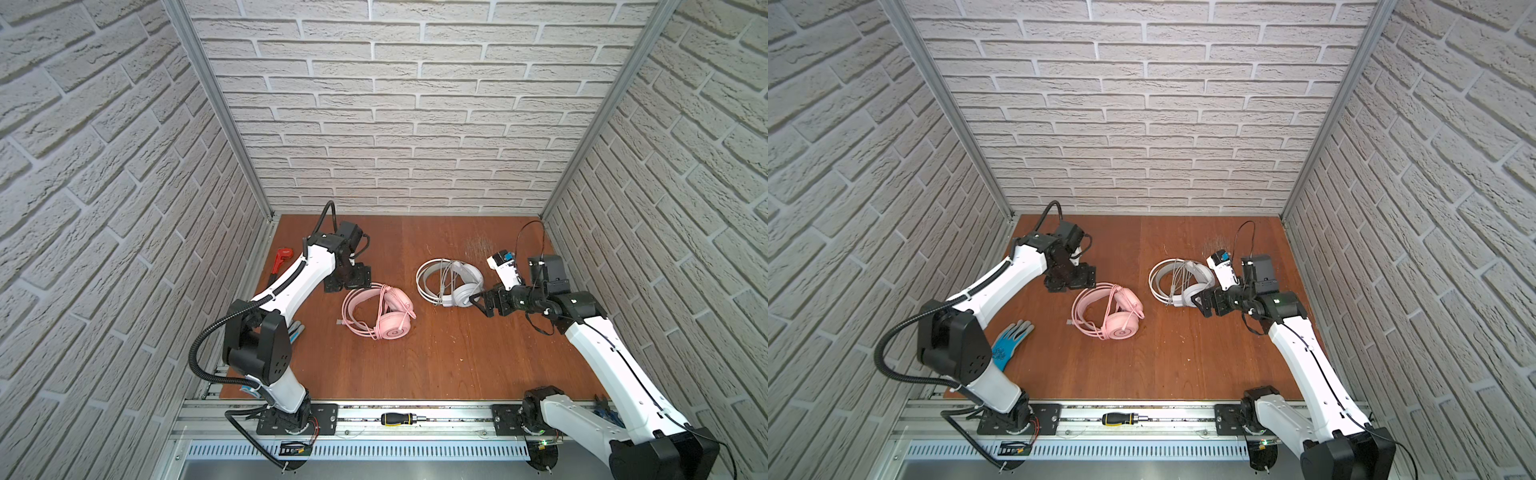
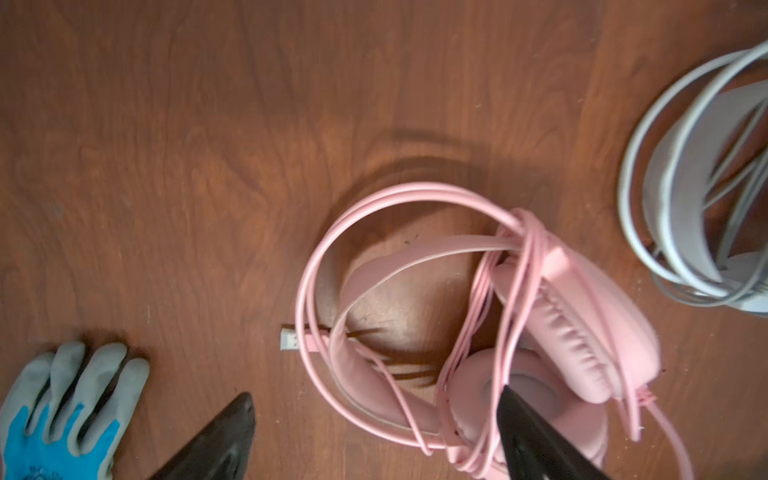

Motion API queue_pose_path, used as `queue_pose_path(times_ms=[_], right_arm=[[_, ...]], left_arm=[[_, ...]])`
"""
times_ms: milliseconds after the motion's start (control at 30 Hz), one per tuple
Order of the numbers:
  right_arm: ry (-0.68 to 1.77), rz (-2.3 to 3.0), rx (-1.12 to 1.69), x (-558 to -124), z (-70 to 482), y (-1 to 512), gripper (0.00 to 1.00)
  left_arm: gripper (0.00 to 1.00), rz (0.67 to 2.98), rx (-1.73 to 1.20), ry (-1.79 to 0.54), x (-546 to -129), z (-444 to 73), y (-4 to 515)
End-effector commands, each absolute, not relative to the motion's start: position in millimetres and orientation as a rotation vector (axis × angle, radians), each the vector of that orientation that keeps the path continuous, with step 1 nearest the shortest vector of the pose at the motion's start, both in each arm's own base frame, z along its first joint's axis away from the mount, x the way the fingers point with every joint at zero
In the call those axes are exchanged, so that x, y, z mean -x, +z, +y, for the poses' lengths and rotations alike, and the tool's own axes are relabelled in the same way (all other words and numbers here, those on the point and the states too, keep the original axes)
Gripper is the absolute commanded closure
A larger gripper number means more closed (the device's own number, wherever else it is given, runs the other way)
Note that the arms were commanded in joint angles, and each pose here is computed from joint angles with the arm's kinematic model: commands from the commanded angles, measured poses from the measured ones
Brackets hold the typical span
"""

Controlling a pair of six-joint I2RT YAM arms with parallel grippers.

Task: Wrap the headphones
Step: 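Lower the white headset onto the table and open the left gripper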

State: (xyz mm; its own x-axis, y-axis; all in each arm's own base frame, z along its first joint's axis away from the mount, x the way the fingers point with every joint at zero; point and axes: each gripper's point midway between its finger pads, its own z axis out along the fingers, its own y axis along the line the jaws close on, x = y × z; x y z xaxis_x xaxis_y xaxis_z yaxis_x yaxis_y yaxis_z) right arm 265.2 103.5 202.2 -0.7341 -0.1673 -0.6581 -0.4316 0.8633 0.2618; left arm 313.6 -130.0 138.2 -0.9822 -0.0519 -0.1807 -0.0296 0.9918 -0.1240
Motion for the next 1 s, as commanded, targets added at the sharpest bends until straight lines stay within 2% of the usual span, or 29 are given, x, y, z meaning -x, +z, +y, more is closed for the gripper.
queue_pose_path(times_ms=[0, 233, 467, 633, 967], right_arm=[[0.591, 2.338, 0.542, -257, 123, 204, 0.02], [0.551, 2.36, 0.619, -254, 140, 190, 0.02], [0.501, 2.366, 0.631, -258, 144, 190, 0.01], [0.477, 2.373, 0.629, -259, 142, 189, 0.01], [0.422, 2.402, 0.607, -261, 135, 184, 0.0]], left_arm=[[0.11, 2.946, 0.085, -0.233, -307, -122, 131], [0.17, 3.013, 0.126, -0.278, -303, -119, 92], [0.24, 3.083, 0.13, -0.204, -305, -115, 60], [0.35, 3.114, 0.161, -0.078, -309, -102, 46], [0.6, 3.118, 0.147, -0.068, -328, -107, 35]])
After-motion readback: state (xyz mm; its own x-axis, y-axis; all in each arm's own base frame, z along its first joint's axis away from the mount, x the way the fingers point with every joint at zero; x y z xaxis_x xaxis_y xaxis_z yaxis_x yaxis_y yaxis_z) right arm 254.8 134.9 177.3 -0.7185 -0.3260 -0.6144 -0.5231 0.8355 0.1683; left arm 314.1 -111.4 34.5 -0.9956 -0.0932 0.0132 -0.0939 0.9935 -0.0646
